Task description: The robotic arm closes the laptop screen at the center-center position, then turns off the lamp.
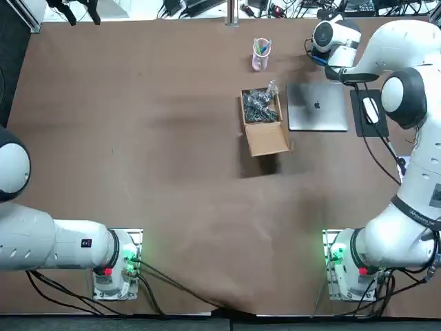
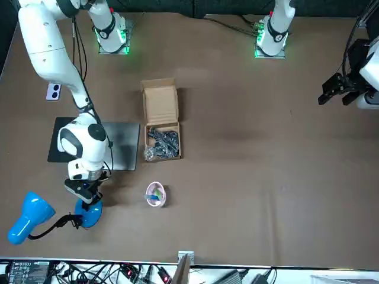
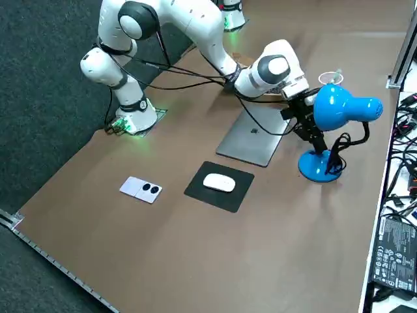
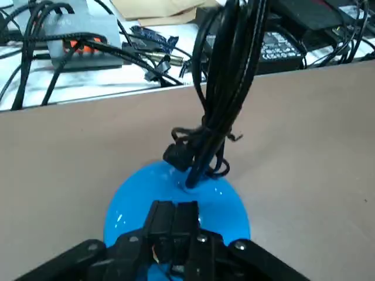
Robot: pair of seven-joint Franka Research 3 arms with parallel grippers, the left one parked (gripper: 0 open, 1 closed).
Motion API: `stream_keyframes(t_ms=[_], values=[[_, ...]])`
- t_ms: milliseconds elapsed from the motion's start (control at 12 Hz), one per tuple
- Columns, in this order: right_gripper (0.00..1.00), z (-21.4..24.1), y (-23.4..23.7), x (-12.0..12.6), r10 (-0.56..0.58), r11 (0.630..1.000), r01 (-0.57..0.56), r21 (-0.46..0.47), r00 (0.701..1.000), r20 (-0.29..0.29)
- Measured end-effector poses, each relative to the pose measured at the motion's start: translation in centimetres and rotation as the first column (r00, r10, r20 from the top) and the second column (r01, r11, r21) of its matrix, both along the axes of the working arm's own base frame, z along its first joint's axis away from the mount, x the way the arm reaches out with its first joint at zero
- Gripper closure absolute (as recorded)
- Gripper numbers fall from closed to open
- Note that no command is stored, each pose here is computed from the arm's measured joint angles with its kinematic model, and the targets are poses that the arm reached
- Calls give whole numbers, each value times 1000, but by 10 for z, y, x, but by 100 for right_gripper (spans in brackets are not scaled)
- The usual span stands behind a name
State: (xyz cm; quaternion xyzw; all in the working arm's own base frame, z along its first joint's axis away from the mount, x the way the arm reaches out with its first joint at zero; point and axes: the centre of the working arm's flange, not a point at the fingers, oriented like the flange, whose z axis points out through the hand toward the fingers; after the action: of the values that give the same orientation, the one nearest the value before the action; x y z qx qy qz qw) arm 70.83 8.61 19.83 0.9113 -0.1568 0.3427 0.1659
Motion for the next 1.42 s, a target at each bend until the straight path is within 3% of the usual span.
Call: stream_keyframes(t_ms=[500,833,1000,1250,1417], values=[[98,38,6,10,6,1000,-6,2,999,49],[98,52,26,-3,10,1000,-11,24,999,37],[98,54,34,-13,14,999,-14,37,1000,17],[96,67,54,-31,11,999,-9,40,998,-63],[81,80,67,-35,18,999,-13,38,990,-140]])
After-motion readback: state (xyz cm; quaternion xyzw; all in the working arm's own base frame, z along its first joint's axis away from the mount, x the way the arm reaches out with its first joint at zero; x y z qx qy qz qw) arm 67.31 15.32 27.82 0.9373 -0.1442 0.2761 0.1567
